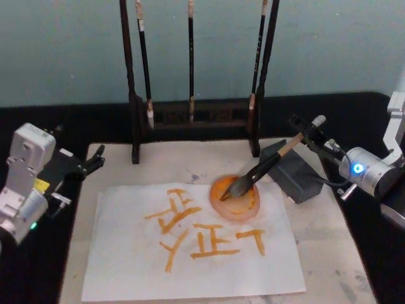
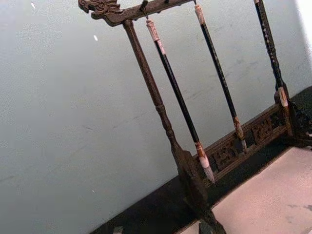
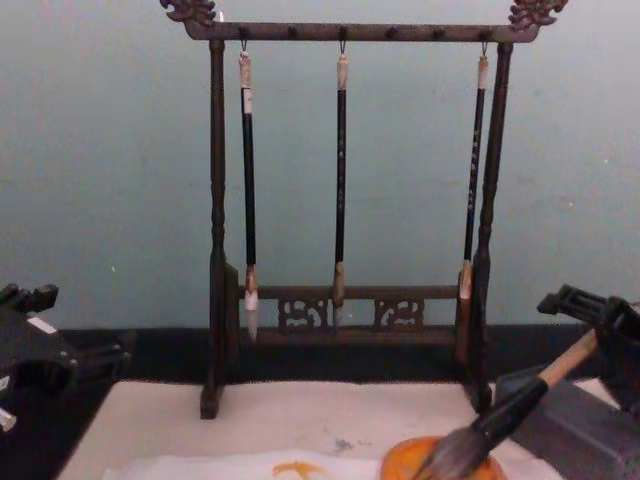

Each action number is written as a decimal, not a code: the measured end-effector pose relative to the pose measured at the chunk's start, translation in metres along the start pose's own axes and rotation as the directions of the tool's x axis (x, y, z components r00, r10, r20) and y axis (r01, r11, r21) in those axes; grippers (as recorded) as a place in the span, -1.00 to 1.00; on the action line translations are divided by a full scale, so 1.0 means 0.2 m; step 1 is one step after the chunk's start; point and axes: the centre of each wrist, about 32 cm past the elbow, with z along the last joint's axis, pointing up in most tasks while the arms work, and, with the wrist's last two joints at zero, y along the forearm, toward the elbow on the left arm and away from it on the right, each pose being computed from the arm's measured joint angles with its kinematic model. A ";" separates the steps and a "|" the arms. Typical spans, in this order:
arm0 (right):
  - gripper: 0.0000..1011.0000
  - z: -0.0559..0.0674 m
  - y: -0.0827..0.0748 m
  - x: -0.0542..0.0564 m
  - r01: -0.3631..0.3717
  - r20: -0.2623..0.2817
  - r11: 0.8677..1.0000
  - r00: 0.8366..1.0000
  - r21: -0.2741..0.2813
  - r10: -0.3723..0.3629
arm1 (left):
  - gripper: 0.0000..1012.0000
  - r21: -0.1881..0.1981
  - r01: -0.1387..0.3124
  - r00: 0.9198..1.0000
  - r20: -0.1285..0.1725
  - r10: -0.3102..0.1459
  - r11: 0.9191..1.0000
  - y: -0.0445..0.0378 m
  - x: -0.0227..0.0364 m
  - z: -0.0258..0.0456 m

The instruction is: Pick up the brush from the inkstone, write on the paper, then place the brush back to its original position.

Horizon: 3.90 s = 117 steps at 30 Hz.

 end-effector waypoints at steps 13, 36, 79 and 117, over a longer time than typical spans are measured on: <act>0.98 0.00 0.00 0.00 0.001 -0.003 1.000 1.000 0.001 -0.001 | 1.00 0.000 0.000 1.000 0.000 0.000 1.000 0.000 0.000 0.000; 0.85 0.00 0.00 0.00 0.002 -0.005 1.000 1.000 0.000 -0.002 | 1.00 0.000 0.000 1.000 0.000 0.000 1.000 0.000 0.000 0.000; -0.67 0.00 0.00 0.00 0.002 -0.005 1.000 1.000 0.000 -0.002 | 1.00 0.000 0.000 1.000 0.000 0.000 1.000 0.000 0.000 0.000; -0.67 0.04 -0.09 -0.17 -0.201 0.247 0.975 0.954 0.093 0.173 | 1.00 0.000 0.000 1.000 0.000 0.000 1.000 0.000 0.000 0.000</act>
